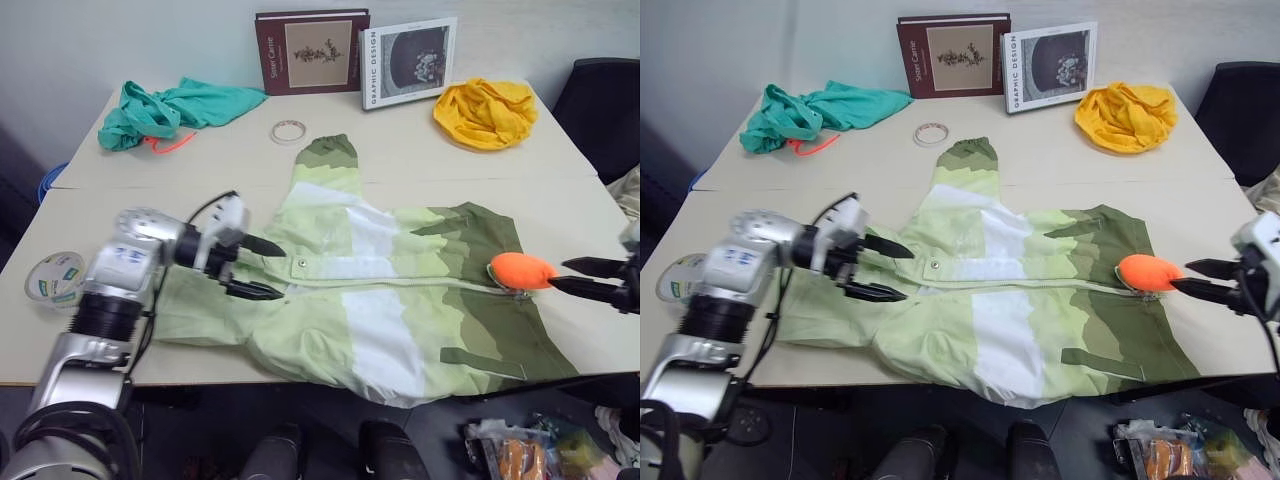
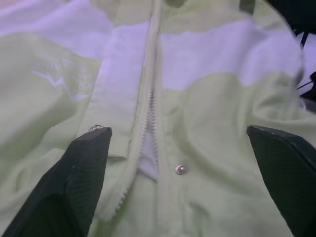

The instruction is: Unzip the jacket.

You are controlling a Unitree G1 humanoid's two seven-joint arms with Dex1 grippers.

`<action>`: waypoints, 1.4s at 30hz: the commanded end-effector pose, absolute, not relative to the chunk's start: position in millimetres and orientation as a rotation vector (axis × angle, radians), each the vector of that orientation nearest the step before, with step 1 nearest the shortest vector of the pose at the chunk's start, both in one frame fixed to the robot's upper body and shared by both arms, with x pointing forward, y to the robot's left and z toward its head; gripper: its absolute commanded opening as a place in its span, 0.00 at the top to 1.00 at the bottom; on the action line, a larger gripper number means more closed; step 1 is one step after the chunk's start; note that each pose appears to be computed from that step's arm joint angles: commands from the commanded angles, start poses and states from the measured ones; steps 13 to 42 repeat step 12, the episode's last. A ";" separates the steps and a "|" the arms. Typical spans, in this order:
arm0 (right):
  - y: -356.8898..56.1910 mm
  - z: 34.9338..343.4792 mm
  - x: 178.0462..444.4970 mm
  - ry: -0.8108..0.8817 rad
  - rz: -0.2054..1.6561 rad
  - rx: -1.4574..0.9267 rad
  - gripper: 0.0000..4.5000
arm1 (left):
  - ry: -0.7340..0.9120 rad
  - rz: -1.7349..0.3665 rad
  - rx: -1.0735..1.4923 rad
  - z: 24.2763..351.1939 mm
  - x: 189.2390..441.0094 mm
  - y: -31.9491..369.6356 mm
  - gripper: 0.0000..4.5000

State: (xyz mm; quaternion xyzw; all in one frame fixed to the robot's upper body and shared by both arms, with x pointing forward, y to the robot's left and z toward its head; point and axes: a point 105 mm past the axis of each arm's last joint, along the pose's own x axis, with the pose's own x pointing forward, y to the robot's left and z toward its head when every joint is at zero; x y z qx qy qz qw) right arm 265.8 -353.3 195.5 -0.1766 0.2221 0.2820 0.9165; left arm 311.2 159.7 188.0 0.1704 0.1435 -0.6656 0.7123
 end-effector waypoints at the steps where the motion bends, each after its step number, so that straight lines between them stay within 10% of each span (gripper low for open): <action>1: -370.5 227.3 245.7 0.439 0.567 -0.366 0.22 | 0.333 -1.440 0.415 212.9 292.2 192.4 0.00; 5: -384.3 240.6 208.8 0.517 0.614 -0.333 0.00 | 0.415 -1.303 0.525 227.7 275.1 243.3 0.00; 42: -392.7 245.3 191.8 0.475 0.569 -0.287 0.00 | 0.439 -1.166 0.533 228.3 257.0 278.8 0.00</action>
